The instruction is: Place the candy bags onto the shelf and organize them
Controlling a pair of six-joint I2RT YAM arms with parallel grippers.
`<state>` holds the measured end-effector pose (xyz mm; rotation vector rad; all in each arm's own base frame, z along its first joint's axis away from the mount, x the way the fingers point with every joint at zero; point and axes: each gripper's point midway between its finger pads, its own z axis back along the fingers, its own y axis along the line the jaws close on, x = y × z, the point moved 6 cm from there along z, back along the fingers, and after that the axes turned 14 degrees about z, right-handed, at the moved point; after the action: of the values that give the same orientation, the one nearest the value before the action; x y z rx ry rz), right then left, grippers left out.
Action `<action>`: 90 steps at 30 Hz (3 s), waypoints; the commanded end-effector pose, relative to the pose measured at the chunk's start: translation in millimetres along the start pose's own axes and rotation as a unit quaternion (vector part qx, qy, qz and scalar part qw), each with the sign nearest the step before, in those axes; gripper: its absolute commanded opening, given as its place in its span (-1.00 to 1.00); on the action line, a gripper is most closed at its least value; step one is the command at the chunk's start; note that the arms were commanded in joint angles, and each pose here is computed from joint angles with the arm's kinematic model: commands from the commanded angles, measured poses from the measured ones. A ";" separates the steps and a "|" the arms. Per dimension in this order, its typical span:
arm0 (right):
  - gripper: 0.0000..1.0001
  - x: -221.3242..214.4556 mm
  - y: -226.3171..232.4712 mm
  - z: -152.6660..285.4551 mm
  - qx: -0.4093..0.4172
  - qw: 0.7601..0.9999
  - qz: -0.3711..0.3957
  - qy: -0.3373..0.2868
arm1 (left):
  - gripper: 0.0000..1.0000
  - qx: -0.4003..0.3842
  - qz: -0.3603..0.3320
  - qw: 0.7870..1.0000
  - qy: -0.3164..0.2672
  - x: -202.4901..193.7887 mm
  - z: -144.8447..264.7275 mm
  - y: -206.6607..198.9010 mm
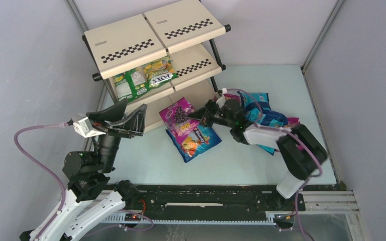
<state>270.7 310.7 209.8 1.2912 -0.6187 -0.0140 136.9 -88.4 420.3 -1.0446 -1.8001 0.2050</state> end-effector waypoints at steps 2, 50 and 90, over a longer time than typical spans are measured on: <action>-0.73 34.3 34.4 -49.4 0.106 0.990 0.005 -0.095 | 1.00 -0.020 0.020 0.999 -0.015 9.6 3.6 -7.6; -0.67 -7.1 -38.4 -267.4 0.039 0.998 -0.023 -0.053 | 1.00 -0.023 0.022 0.999 -0.020 13.0 8.6 -10.0; 0.45 -21.2 -22.9 -124.2 -0.031 0.992 0.105 0.070 | 1.00 -0.013 0.012 1.000 0.002 -2.8 0.4 -6.3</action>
<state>319.2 422.8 138.6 1.0909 -0.5805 0.1492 129.8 -92.7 422.8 -1.1048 -1.7774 0.1935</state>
